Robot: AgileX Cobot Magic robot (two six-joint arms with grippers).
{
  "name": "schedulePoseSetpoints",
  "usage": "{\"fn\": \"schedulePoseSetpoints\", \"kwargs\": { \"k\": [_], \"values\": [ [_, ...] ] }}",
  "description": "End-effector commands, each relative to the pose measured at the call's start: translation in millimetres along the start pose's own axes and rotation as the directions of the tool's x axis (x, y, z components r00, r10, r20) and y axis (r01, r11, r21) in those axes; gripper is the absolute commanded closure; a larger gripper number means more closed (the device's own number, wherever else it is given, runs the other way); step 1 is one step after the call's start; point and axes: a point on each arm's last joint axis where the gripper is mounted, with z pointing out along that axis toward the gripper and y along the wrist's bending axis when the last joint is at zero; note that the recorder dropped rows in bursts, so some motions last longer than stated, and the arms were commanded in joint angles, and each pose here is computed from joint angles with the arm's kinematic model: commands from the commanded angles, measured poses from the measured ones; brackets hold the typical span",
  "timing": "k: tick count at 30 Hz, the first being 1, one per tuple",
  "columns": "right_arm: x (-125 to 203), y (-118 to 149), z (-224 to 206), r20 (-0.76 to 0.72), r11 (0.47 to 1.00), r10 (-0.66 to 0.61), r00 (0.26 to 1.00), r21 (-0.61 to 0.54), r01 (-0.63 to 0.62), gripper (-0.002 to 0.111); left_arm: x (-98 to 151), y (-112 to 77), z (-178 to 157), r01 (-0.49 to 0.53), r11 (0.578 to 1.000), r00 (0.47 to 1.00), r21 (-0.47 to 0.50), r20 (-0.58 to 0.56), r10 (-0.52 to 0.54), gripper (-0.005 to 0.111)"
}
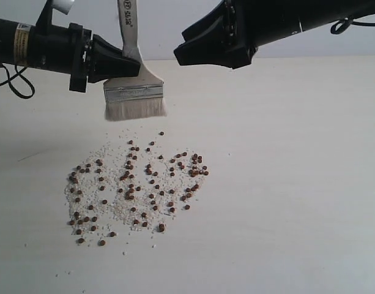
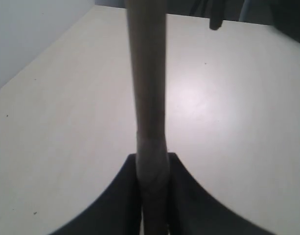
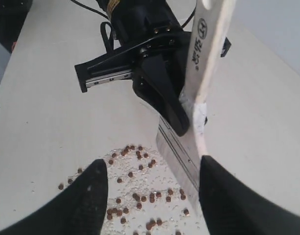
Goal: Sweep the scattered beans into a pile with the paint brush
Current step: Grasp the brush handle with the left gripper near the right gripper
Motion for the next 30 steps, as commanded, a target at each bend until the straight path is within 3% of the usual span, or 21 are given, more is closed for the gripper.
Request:
{"fn": "schedulePoseSetpoints", "kwargs": {
  "k": [1,8,16,30],
  "values": [
    [-2,4,3,0.018,0.999,-0.007,1.000,-0.041,0.007,0.056,-3,-1.9,1,-0.006,1.000,1.000,0.007,0.016,0.005,0.107],
    [14,-14,19,0.074,0.994,0.108,0.991,-0.031,-0.106,0.056,-7,-17.2,25,-0.041,0.995,0.999,0.091,-0.024,0.044,0.107],
    [14,-9,20,0.074,0.992,0.103,0.992,-0.087,-0.097,0.051,-10,-26.5,39,-0.046,0.990,0.998,0.132,-0.029,0.050,0.107],
    [14,-4,19,0.071,0.986,0.102,0.992,-0.140,-0.091,0.050,-13,-35.6,52,-0.066,0.983,0.997,0.169,-0.029,0.072,0.107]
  ]
}}
